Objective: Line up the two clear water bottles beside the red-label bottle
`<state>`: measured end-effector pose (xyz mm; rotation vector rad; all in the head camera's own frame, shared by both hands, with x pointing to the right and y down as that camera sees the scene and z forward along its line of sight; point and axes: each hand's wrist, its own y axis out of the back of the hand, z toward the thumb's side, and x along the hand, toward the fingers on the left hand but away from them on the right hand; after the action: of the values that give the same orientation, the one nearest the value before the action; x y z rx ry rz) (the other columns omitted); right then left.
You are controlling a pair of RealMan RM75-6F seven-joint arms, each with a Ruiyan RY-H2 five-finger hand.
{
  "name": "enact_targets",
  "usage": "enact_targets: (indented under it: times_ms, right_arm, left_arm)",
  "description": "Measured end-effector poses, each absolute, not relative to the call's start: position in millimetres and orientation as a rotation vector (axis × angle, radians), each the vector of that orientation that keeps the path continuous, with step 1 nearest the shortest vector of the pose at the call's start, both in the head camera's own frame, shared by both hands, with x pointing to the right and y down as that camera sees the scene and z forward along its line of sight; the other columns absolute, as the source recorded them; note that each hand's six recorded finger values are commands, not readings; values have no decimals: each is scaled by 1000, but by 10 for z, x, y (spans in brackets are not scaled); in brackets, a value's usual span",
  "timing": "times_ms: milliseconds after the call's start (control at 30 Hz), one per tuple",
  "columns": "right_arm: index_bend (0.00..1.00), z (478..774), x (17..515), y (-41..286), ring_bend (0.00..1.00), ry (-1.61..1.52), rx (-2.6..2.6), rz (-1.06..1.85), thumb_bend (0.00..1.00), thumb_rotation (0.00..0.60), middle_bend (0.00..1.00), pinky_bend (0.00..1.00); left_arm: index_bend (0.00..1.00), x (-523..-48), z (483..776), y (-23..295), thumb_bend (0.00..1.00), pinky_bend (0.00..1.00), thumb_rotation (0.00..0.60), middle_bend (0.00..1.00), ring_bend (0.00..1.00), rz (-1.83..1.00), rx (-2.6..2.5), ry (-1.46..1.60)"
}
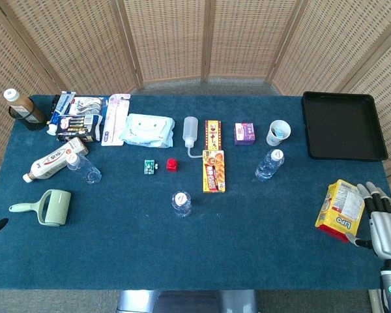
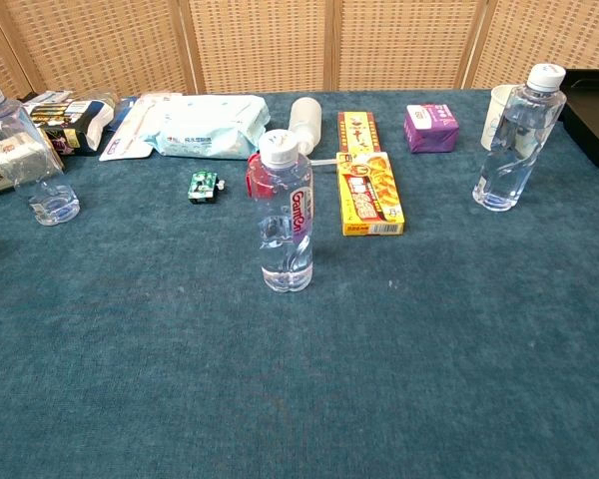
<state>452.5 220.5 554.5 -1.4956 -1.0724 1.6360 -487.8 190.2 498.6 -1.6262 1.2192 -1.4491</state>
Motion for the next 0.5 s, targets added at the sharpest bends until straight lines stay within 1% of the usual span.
enact_targets:
  times_ms: [167,267,300,400,500]
  right_arm:
    - [0,5542,4525,2213,78,-1076,-1510,1625,0,600,26,126]
    - [0,5541,4513,2206,96,-1089,-1527,1610,0,600,62,142]
    - [0,5541,4506,2198,112,-1099,-1536,1601,0,600,84,162]
    - [0,5555,4485,2141,142,-1150,-1588,1557,0,600,106,192]
    - [0,5613,4481,2003,146,-1191,-1656,1517,0,600,106,210]
  left_arm:
    - [0,-4852,4967,1923,91,162,600,0,0,-1442,-1618,1219]
    - [0,-4815,4970,1943,91,163,600,0,0,-1435,-1620,1206]
    - [0,-4805,4968,1953,91,163,600,0,0,-1432,-1620,1203]
    - [0,-4786,4965,1984,91,163,600,0,0,-1428,-1619,1200]
    - [0,-4761,4965,2010,91,163,600,0,0,-1423,-1623,1189]
